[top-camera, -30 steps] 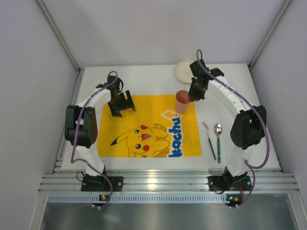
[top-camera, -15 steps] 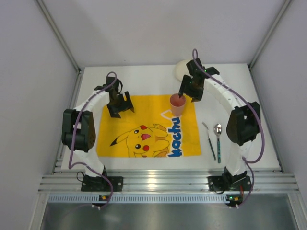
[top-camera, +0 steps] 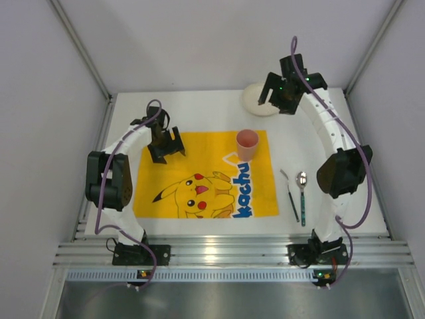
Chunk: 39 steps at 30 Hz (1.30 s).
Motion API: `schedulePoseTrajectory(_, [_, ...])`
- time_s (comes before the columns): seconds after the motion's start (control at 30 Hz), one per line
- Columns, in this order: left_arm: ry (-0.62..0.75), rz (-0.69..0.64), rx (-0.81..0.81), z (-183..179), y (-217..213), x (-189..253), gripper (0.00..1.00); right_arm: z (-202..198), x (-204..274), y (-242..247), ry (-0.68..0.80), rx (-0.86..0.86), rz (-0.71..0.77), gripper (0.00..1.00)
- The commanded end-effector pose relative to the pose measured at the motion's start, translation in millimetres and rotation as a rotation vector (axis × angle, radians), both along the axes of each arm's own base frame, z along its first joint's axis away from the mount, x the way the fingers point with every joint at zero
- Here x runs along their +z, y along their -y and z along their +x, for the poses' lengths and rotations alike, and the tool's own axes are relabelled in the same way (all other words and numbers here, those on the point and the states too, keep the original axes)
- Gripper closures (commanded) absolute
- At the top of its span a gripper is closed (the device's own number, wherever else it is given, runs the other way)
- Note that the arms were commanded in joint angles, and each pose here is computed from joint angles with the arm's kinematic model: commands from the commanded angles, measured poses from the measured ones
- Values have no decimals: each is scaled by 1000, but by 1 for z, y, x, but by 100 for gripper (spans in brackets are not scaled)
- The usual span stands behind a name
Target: Set the dinner table for one person
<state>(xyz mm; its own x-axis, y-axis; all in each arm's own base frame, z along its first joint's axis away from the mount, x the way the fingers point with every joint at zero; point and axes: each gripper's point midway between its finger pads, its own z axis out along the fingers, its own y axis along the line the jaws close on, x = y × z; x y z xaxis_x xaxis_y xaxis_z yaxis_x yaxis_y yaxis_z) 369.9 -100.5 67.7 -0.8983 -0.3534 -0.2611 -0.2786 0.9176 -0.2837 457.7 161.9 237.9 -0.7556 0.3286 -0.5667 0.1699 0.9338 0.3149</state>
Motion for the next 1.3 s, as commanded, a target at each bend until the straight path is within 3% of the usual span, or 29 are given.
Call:
schedulePoseTrajectory(0.0, [48, 5, -5, 10, 1, 14, 11, 51, -9, 44, 48, -94, 104, 16])
schedulePoseTrajectory(0.3, [77, 36, 16, 24, -4, 28, 11, 139, -78, 71, 42, -148, 268, 17])
schedulePoseTrajectory(0.53, [73, 45, 64, 31, -5, 35, 11, 178, -137, 75, 30, -247, 378, 19])
schedulePoseTrajectory(0.77, [40, 77, 101, 30, -10, 30, 11, 199, -165, 80, 51, -318, 372, 26])
schedulePoseTrajectory(0.83, [31, 79, 104, 30, -11, 30, 11, 201, -169, 82, 56, -325, 350, 36])
schedulePoseTrajectory(0.93, [26, 79, 106, 32, -10, 29, 11, 200, -177, 86, 50, -336, 321, 73])
schedulePoseTrajectory(1.0, [25, 80, 108, 34, -10, 28, 11, 198, -183, 88, 37, -334, 306, 83])
schedulePoseTrajectory(1.03, [22, 80, 107, 34, -10, 27, 11, 198, -183, 88, 35, -333, 304, 96])
schedulePoseTrajectory(1.13, [25, 82, 105, 35, -10, 28, 11, 202, -166, 86, 60, -332, 334, 100])
schedulePoseTrajectory(1.27, [33, 82, 90, 32, -10, 28, 11, 217, -87, 83, 231, -301, 396, 100])
